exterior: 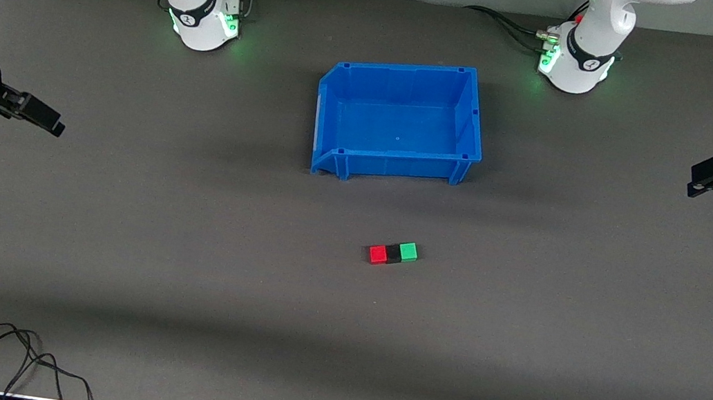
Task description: Attach green and red cubes to black cube
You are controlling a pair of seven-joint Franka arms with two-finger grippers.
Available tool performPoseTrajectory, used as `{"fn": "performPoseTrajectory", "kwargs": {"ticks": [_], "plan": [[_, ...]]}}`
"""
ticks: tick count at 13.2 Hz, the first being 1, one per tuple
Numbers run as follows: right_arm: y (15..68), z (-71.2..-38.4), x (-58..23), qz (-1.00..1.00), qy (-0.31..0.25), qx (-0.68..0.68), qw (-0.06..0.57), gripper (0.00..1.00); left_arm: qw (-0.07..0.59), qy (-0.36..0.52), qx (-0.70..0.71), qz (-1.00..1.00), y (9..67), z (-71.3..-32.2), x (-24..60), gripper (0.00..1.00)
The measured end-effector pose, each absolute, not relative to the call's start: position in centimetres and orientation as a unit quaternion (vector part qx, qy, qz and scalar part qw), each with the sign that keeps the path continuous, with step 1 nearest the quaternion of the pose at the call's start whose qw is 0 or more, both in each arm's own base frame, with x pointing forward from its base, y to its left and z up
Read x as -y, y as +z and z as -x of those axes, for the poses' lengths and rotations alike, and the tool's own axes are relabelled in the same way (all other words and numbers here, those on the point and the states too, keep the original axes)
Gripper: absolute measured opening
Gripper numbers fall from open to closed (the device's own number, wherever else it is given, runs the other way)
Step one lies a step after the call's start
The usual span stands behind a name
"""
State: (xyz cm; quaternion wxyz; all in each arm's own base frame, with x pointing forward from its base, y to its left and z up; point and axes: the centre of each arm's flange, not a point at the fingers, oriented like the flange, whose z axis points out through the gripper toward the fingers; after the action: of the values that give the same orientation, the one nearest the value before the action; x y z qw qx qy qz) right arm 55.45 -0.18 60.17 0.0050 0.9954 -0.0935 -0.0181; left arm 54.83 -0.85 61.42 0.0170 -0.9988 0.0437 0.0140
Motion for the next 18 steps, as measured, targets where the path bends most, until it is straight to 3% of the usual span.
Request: {"fn": "performPoseTrajectory", "kwargs": {"ticks": [4,18], "plan": [[61.5,-55.3,0.6,-1.000,-0.012,0.013,0.007,1.00,0.031,0.017,-0.060,0.998,61.1,-55.0,1.3,1.00],[61.4,-55.1,1.2,-1.000,-0.019,0.010,0.006,1.00,0.021,0.025,-0.045,0.998,60.7,-55.1,-0.4,1.00]]}}
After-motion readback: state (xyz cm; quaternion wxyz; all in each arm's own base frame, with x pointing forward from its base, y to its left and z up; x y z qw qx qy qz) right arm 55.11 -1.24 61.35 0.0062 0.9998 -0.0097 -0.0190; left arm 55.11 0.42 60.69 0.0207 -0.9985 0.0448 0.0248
